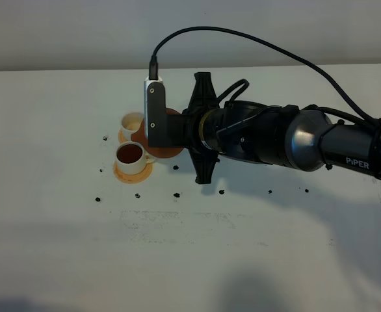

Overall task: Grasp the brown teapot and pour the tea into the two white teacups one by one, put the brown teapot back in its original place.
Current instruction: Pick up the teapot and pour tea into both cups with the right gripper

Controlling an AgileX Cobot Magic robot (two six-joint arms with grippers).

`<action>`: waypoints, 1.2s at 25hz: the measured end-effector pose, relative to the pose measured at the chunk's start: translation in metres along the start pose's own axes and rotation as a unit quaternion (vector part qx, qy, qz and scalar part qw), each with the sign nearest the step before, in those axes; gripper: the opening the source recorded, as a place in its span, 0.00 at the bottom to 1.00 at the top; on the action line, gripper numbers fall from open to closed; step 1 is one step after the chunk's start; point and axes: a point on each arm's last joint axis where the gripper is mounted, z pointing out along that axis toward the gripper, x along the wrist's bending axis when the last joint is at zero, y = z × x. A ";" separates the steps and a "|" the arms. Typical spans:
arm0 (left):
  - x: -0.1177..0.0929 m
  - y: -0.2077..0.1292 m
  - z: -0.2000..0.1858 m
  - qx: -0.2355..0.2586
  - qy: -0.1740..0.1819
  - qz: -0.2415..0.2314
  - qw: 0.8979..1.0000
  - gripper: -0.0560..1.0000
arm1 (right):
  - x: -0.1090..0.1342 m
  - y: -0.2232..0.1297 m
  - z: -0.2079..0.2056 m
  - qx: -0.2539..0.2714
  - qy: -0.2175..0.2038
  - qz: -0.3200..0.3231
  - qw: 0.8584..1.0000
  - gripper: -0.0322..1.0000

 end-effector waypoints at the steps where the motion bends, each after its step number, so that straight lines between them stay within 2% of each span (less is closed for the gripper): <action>1: 0.000 0.000 0.000 0.000 0.000 0.000 1.000 0.55 | -0.001 0.000 0.000 0.004 0.004 0.017 1.000 0.14; 7: 0.000 0.000 0.000 0.000 0.000 0.000 1.000 0.55 | -0.009 0.004 -0.015 0.004 0.020 0.122 0.992 0.14; 13: 0.000 0.000 0.000 0.000 0.000 0.000 1.000 0.55 | -0.019 0.008 -0.045 -0.007 0.044 0.231 0.972 0.14; 16: 0.000 0.000 0.000 0.000 0.000 0.000 1.000 0.55 | -0.013 0.007 -0.055 -0.013 0.066 0.280 0.957 0.14; 23: 0.000 0.000 0.000 0.000 0.000 0.000 1.000 0.55 | 0.019 -0.005 -0.053 0.004 0.117 0.371 0.921 0.14; 30: 0.000 0.000 0.000 0.000 0.000 0.000 1.000 0.55 | 0.042 -0.015 -0.044 -0.030 0.104 0.408 0.906 0.14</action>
